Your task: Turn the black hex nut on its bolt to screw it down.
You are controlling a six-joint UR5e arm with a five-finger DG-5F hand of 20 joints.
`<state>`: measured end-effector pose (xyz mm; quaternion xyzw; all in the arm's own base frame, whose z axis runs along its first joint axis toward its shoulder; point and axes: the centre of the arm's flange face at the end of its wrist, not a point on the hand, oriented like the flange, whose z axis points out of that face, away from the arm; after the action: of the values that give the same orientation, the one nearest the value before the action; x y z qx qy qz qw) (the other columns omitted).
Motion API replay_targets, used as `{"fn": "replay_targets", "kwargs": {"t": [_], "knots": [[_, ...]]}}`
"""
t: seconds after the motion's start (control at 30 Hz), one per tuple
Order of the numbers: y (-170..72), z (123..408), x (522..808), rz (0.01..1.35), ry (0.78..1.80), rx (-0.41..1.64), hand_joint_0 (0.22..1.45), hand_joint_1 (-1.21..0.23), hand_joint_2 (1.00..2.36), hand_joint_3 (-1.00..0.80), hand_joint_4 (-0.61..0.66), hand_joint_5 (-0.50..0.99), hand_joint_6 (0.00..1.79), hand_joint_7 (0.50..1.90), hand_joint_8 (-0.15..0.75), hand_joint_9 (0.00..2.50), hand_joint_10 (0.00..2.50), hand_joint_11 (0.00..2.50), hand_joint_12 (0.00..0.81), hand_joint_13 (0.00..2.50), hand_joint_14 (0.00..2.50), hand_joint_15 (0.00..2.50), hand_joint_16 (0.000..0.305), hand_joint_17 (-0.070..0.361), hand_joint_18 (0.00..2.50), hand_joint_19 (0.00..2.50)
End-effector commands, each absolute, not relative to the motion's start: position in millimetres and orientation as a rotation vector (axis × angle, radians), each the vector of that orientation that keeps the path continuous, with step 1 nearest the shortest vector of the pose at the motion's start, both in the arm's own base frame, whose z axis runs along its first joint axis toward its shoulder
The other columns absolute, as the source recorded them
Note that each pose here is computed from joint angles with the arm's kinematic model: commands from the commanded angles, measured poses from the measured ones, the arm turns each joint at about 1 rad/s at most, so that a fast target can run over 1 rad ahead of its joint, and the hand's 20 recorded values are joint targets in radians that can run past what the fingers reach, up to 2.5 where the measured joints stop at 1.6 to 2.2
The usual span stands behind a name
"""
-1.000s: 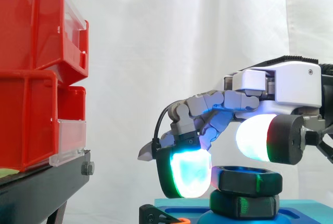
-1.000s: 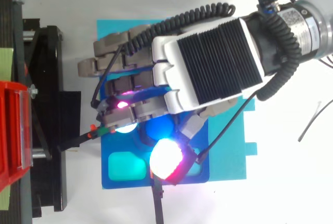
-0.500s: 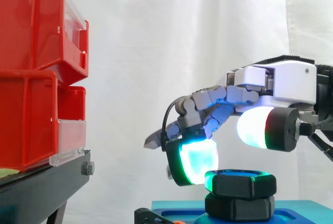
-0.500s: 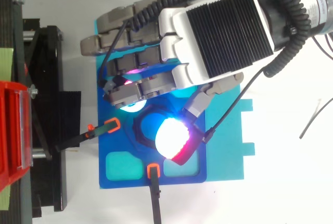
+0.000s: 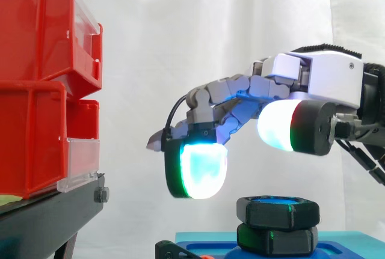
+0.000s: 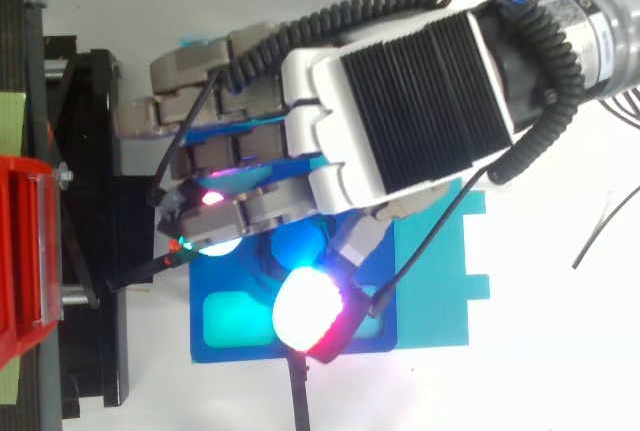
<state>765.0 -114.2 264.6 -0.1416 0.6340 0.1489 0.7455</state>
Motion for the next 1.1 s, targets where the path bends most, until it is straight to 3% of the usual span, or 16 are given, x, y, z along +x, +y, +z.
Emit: {"fn": "replay_targets", "kwargs": {"t": [0.0, 0.17, 0.43, 1.07], "knots": [[-106, 246, 770, 0.334, 1.407, -0.308, 0.51, -0.14, 1.0, -0.5, 0.12, -0.02, 0.5, 1.26, 0.221, 0.91, 0.01, 0.19, 0.284, 0.56, 0.0, 0.01, 0.044, 0.098, 0.5, 0.3], [-93, 243, 770, 0.352, 1.423, -0.318, 0.51, -0.14, 1.0, -0.5, 0.12, -0.02, 0.5, 1.32, 0.221, 0.91, 0.01, 0.19, 0.283, 0.56, 0.0, 0.01, 0.044, 0.098, 0.49, 0.3], [-82, 244, 771, 0.368, 1.434, -0.328, 0.51, -0.15, 1.0, -0.5, 0.09, 0.0, 0.5, 1.53, 0.226, 0.92, 0.01, 0.21, 0.283, 0.56, 0.0, 0.01, 0.043, 0.098, 0.49, 0.3], [-72, 241, 770, 0.384, 1.451, -0.337, 0.51, -0.16, 1.0, -0.5, 0.08, -0.01, 0.57, 1.42, 0.23, 0.94, 0.01, 0.23, 0.281, 0.57, 0.0, 0.01, 0.043, 0.097, 0.5, 0.3]]}}
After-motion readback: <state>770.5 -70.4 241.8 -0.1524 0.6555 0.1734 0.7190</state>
